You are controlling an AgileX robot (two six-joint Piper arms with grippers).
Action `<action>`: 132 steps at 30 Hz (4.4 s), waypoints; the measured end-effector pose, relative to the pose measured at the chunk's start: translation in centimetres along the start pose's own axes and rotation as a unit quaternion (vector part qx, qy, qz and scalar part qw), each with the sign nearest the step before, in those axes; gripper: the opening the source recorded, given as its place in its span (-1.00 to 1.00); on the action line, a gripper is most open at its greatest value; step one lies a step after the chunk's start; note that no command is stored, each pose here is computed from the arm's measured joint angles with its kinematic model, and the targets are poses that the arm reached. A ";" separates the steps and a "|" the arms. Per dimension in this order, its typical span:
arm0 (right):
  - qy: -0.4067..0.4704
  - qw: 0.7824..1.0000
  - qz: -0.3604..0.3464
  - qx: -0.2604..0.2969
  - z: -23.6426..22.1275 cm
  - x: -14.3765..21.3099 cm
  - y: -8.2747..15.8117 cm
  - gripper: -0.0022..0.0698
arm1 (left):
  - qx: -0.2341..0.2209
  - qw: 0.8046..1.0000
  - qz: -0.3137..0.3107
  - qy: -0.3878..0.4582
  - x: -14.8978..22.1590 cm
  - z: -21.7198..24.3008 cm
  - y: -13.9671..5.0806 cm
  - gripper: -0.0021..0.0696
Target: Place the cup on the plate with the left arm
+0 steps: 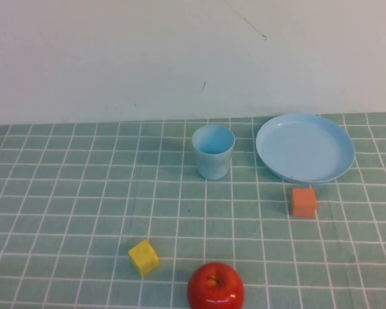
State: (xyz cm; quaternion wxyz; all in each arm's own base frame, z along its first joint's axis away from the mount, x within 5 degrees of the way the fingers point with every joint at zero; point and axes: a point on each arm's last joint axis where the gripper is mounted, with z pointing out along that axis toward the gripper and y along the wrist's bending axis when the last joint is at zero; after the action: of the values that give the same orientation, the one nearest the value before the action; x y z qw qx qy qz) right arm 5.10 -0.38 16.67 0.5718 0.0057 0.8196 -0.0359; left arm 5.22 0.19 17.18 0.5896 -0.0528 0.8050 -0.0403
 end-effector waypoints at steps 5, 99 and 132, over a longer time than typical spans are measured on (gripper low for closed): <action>0.000 1.000 0.000 0.000 0.0 0.0 0.0 -0.95 | 0.000 1.000 0.001 -0.003 -0.1 0.0 0.0 -0.95; 0.000 1.000 0.000 0.000 0.0 0.0 0.0 -0.95 | 0.046 0.969 -0.243 0.001 -11.3 -2.3 -2.4 -0.95; 0.000 1.000 0.000 0.000 0.0 0.0 0.0 -0.95 | 0.291 0.896 0.036 0.333 -20.7 24.2 -17.8 0.40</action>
State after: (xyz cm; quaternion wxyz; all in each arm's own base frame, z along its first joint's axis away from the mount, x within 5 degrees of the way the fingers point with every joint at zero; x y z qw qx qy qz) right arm 5.10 -0.38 16.67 0.5718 0.0057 0.8196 -0.0359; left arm 35.16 -14.78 31.68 0.2769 0.1665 0.9080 -0.2669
